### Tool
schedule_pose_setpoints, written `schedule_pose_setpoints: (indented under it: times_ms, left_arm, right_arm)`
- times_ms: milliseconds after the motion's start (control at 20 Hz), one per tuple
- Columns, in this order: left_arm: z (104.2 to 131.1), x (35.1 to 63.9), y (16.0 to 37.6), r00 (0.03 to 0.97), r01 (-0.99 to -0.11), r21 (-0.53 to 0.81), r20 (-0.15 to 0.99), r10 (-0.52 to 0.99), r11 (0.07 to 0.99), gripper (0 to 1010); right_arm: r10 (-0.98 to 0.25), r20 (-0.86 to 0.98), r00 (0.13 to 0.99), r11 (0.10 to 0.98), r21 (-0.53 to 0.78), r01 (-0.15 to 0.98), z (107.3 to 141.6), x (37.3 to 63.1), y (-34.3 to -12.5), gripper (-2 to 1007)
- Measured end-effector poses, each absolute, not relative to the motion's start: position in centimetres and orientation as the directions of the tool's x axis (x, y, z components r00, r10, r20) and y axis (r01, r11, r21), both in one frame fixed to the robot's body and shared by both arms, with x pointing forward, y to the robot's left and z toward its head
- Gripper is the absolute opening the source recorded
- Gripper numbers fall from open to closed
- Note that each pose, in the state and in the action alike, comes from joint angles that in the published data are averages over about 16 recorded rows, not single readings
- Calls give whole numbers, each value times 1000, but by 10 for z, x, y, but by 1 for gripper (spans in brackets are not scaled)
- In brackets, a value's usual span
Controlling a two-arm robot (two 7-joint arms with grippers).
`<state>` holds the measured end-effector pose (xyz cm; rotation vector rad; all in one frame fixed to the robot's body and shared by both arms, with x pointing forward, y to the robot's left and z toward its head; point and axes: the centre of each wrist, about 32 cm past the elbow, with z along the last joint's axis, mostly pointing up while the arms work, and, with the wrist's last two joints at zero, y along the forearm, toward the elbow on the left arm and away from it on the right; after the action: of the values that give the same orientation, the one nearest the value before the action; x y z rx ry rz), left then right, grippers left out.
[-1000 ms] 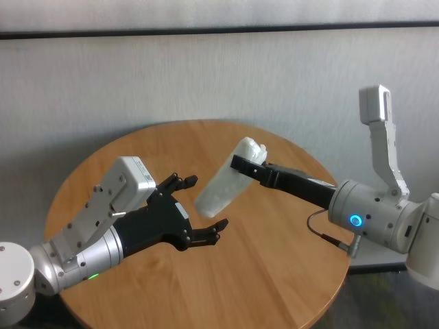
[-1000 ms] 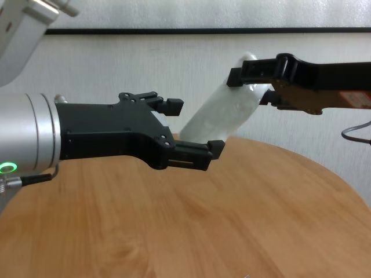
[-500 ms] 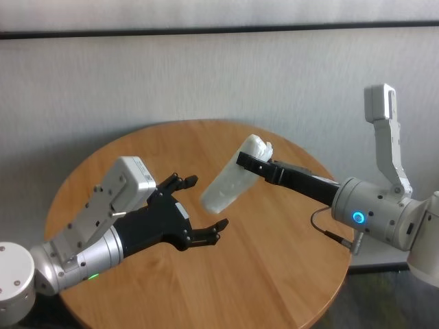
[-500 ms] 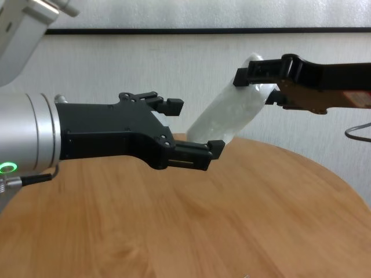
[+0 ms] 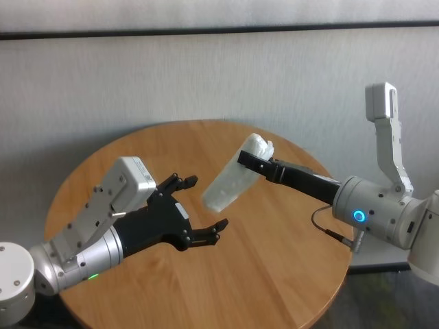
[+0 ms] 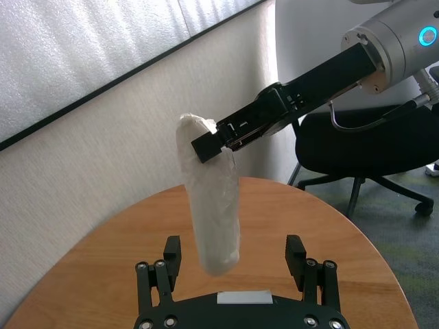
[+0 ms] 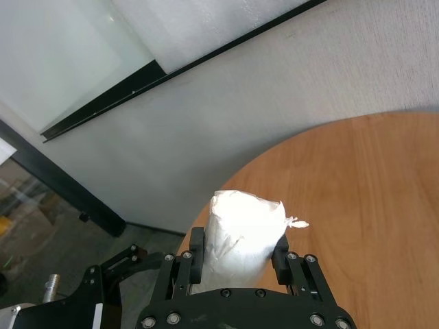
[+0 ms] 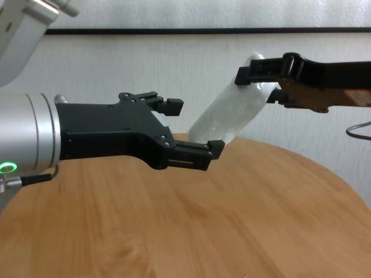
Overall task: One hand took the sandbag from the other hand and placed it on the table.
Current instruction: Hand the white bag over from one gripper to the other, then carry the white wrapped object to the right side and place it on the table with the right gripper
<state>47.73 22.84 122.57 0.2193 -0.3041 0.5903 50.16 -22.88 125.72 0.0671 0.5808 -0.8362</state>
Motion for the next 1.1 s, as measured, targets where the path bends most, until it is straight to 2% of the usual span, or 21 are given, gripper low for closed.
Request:
schedule_pose_setpoints:
  times_ms: [450,1100]
  left_arm:
    - [1225,476,229,779,-588,106,342,526,802,1002]
    - [1219,473,238,708,-677,45,313,633,734,1002]
  right_arm:
    - [-683,-512,520,673,-166,720,1257,503,-230,572]
    - [-700,-507,503,655,-174,735,1257,504,-232,572]
